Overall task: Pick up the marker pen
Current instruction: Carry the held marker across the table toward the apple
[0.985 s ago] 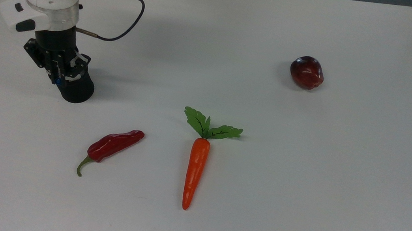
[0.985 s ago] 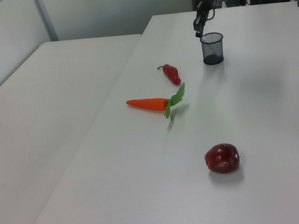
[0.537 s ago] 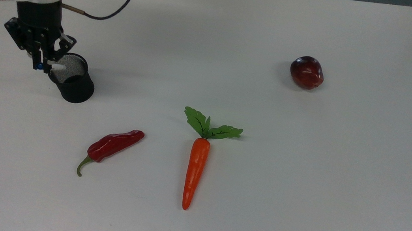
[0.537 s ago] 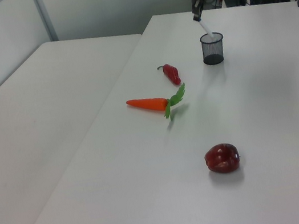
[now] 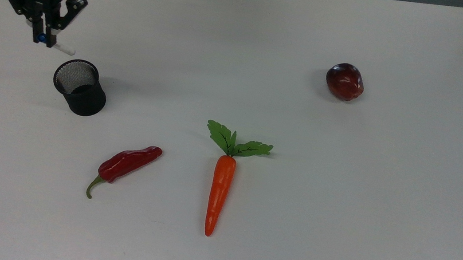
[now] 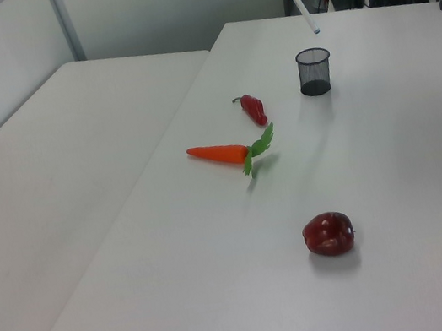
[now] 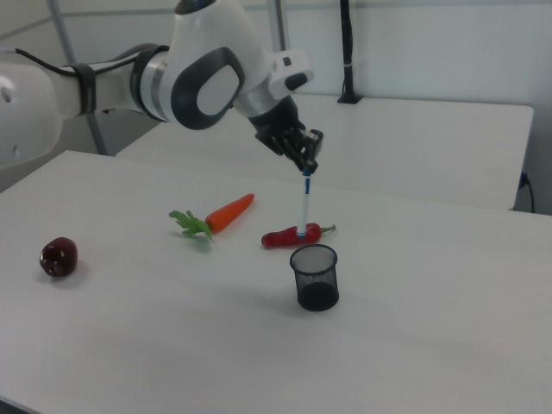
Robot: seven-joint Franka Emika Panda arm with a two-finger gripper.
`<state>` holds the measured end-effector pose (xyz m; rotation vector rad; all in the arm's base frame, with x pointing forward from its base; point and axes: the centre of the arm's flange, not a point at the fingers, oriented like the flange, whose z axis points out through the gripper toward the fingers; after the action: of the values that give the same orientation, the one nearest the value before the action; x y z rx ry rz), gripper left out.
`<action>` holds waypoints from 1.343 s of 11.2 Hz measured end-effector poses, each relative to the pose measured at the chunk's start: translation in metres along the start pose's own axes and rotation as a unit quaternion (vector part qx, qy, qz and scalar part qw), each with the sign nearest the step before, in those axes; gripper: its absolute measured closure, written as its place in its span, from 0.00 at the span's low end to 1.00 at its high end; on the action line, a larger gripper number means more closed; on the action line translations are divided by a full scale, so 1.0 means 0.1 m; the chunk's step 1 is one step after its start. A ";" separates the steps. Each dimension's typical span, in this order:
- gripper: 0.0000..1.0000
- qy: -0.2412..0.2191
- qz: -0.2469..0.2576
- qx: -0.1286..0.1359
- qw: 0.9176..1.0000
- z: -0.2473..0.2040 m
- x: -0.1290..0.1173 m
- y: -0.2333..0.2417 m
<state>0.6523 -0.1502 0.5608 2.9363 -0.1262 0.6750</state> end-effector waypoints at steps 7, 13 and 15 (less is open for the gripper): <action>0.81 -0.178 -0.063 0.053 0.981 0.03 -0.47 -2.06; 0.81 -0.281 -0.110 0.057 0.952 0.66 -1.11 -2.71; 0.81 -0.276 -0.110 0.057 0.953 0.97 -1.14 -2.78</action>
<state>0.6217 0.1172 0.3954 3.0945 0.1937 -0.1871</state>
